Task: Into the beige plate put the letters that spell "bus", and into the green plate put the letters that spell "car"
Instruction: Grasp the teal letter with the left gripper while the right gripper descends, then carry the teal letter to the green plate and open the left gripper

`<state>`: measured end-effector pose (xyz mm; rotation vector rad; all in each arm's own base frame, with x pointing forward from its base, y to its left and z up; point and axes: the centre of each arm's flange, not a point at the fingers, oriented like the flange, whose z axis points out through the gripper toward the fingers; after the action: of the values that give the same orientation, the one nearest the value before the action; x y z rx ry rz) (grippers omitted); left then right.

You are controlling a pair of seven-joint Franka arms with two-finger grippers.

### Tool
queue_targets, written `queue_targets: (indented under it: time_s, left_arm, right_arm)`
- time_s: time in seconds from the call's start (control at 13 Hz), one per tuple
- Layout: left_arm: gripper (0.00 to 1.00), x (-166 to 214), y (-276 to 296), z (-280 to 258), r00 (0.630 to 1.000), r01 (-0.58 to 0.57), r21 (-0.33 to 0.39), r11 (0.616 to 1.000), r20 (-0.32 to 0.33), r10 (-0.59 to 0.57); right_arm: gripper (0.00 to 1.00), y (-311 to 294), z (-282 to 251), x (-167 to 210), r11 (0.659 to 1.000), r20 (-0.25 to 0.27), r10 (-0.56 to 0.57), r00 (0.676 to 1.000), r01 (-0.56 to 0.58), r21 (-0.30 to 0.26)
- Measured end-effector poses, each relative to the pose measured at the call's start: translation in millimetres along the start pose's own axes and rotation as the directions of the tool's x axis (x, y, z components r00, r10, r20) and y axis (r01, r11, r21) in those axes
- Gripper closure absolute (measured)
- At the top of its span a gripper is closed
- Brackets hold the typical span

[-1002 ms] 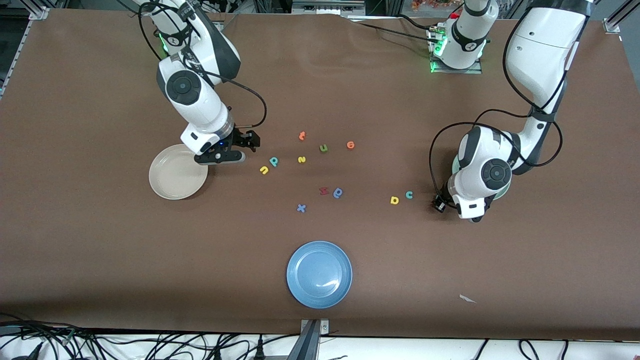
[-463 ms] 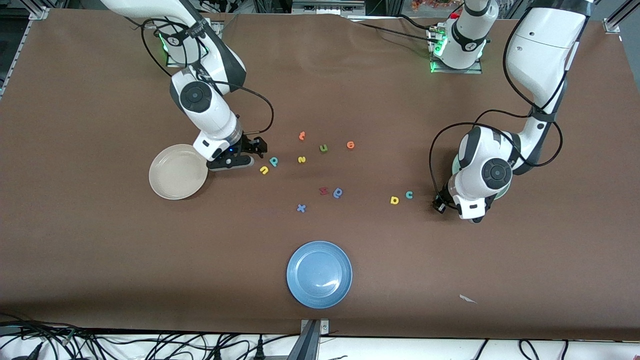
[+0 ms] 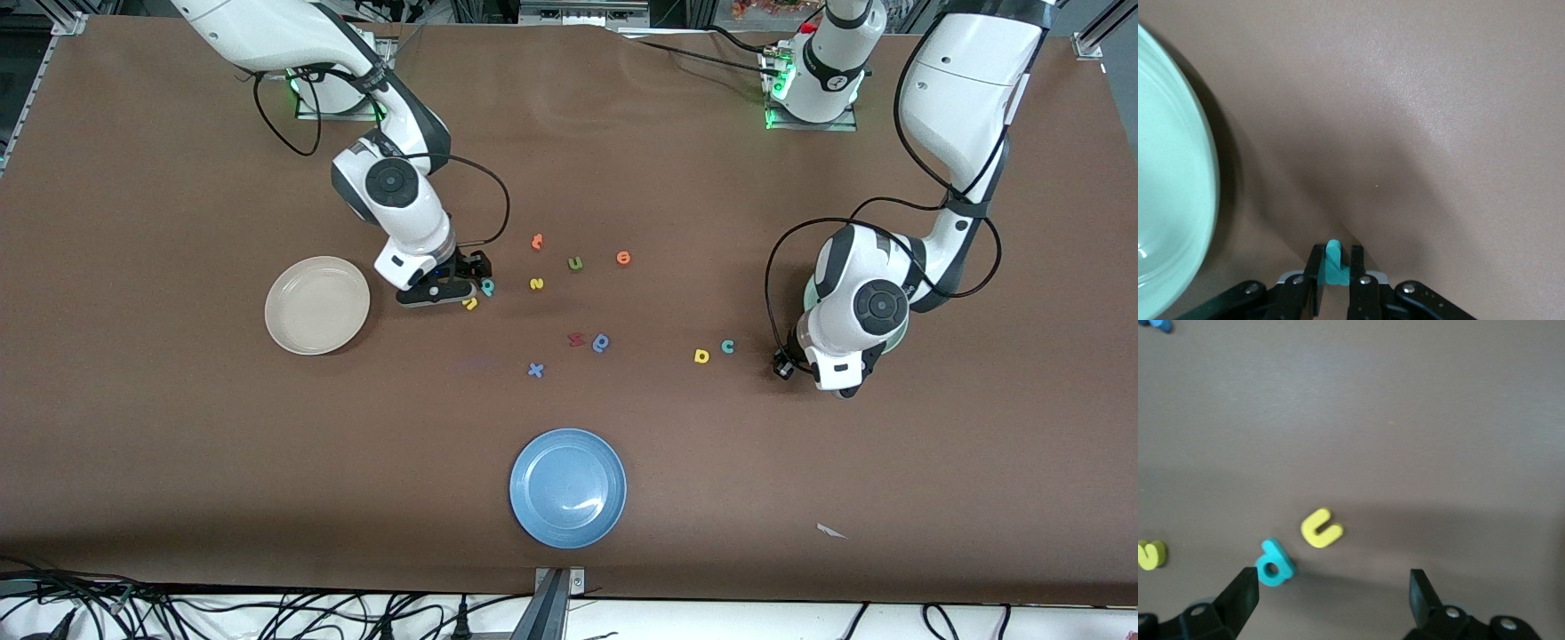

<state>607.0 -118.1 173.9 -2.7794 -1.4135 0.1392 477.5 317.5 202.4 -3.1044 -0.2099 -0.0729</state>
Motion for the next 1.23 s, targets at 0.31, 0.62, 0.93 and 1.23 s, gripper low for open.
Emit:
queue_targets:
  time_s: [0.31, 0.62, 0.93, 1.23]
  left_arm:
    - [0.81, 5.7, 6.5, -11.1, 1.0, -0.011, -0.02, 1.0, -0.019, 0.01]
    - [0.81, 15.8, 12.3, -71.9, 0.995, -0.085, -0.043, 0.995, -0.049, 0.083]
    - [0.81, 35.0, -27.0, -116.8, 0.961, -0.27, 0.039, 0.962, 0.073, 0.266]
    - [0.81, 44.4, -68.1, -89.0, 0.878, -0.456, 0.084, 0.886, 0.205, 0.432]
  right_arm:
    - [0.0, -0.5, 4.9, 8.0, 1.0, -0.018, -0.019, 1.0, 0.019, -0.016]
    - [0.0, 8.8, 17.5, 19.1, 0.999, -0.023, -0.031, 0.999, 0.031, -0.036]
    - [0.04, 6.8, 27.1, 15.7, 0.998, -0.014, -0.049, 0.999, 0.048, -0.041]
    - [0.04, -5.1, 31.3, 10.8, 0.998, -0.014, -0.048, 0.999, 0.047, -0.033]
